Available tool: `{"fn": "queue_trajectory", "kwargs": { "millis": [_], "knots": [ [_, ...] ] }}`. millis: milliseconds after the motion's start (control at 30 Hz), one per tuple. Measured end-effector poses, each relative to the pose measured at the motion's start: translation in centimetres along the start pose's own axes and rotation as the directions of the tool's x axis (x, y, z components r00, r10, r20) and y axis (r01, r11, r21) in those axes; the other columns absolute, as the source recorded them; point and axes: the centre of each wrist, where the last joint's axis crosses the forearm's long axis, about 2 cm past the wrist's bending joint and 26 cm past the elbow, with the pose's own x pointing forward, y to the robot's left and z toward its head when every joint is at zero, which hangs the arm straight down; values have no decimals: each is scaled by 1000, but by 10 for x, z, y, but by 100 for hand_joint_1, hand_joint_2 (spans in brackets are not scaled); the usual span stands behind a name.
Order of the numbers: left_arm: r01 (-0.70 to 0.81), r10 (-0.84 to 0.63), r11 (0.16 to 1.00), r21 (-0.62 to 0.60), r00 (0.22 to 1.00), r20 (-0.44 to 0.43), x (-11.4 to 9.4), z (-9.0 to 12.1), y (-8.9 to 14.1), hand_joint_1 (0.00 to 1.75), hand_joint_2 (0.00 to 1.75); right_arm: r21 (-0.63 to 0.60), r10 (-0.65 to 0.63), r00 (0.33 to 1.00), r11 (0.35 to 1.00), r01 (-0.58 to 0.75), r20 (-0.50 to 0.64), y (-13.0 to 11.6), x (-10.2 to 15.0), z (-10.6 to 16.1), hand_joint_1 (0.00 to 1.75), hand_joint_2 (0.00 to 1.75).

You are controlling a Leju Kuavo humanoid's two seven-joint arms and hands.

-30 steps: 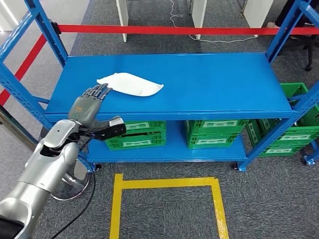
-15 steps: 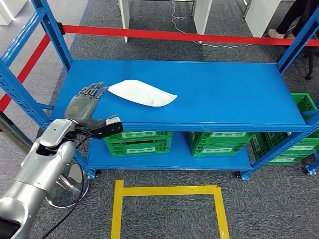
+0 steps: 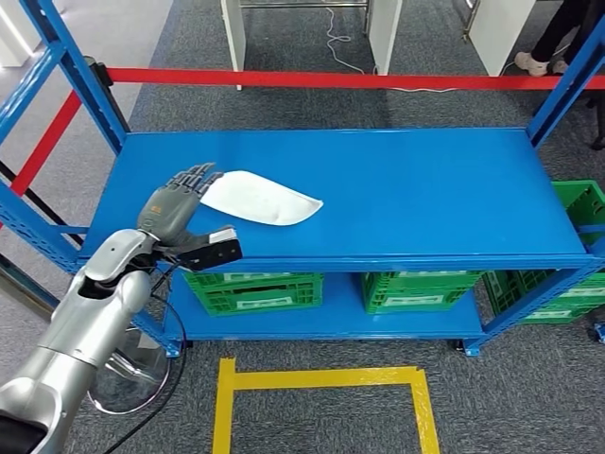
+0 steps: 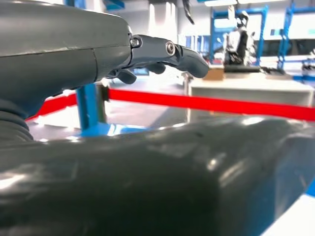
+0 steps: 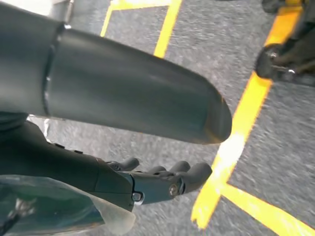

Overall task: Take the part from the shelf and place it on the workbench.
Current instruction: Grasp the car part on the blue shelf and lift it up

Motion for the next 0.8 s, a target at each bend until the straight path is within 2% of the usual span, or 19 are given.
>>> {"fn": "queue_trajectory", "kwargs": {
  "millis": [300,800],
  "knots": [
    [-26,26,999,-28,999,25,3,1,-5,0,0,5,16,1000,1000,-16,6,1,2,0,0,0],
    [-114,123,991,-75,986,115,22,-3,-14,0,0,4,39,999,999,-39,18,0,9,-1,0,0]
  ]
}}
